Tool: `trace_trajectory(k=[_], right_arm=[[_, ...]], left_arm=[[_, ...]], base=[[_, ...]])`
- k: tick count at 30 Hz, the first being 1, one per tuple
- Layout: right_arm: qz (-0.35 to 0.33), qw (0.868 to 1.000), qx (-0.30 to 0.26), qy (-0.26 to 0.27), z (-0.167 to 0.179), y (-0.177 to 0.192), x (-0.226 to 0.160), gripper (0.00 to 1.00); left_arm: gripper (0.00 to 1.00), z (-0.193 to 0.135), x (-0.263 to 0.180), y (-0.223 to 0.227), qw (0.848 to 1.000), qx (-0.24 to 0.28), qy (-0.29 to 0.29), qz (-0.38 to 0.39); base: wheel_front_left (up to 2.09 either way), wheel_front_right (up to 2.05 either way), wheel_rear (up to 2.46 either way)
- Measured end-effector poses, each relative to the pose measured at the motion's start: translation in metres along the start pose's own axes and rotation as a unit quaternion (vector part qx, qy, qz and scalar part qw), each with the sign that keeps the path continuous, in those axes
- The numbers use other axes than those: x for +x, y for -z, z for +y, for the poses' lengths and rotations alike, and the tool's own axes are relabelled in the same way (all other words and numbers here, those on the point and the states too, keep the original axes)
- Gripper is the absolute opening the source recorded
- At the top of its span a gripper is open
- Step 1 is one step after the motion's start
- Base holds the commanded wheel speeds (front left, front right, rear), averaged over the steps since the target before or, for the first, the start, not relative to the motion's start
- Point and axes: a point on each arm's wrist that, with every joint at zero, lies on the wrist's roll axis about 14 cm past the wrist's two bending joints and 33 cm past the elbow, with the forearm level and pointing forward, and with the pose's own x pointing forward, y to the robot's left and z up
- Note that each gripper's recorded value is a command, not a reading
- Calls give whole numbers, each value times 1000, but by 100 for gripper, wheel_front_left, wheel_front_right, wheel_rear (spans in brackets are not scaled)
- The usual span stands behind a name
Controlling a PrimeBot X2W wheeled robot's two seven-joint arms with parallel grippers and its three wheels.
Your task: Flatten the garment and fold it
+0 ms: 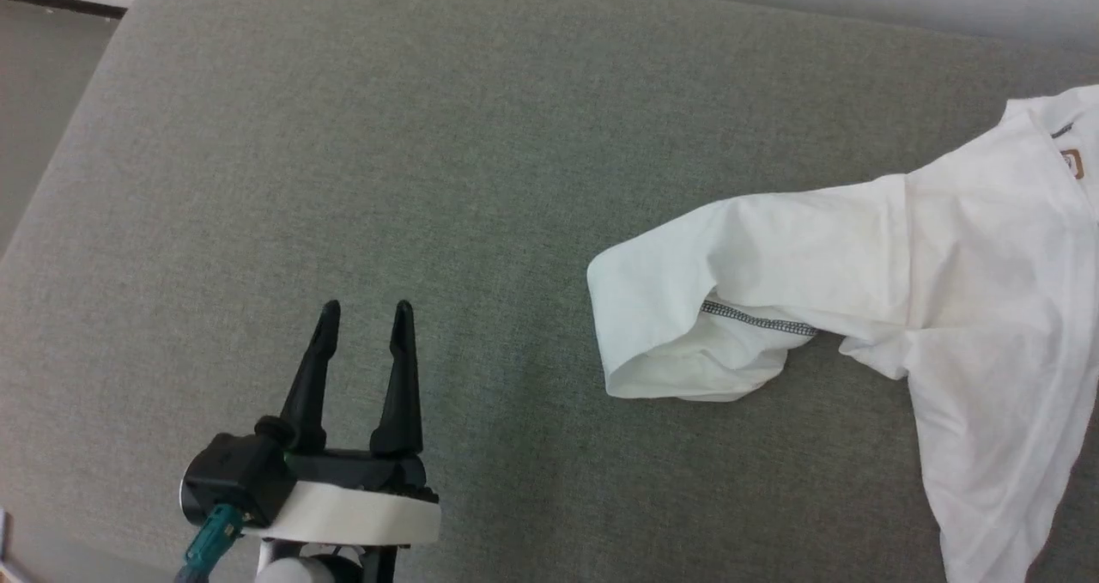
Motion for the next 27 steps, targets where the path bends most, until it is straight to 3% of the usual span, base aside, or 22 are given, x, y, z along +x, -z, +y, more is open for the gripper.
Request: trace_trajectory(k=[2, 4, 7, 12, 19, 22, 27], right_arm=[[14, 1000, 5, -10, 11, 13, 8, 44], [28, 999, 7, -18, 20, 25, 15, 100], [39, 999, 9, -23, 27, 37, 22, 100], [14, 999, 6, -44, 42, 26, 20, 100], [-21, 989, 57, -138, 98, -8, -9, 100], [2, 982, 68, -177, 122, -3, -24, 100], [86, 974, 48, -206, 143, 37, -39, 100]], left_arm=[[100, 0, 3, 4, 1000, 1, 0, 5], [100, 0, 6, 7, 1000, 3, 0, 10], [100, -2, 11, 11, 1000, 5, 3, 13], [100, -5, 14, 11, 1000, 3, 8, 12], [100, -9, 11, -1, 1000, -4, 15, -6], [100, -10, 6, -7, 1000, -7, 17, -14], [100, -6, -2, -12, 1000, -9, 11, -20]], base=[[0, 0, 0], [0, 0, 0], [0, 0, 0], [0, 0, 0], [0, 0, 0], [0, 0, 0], [0, 0, 0]])
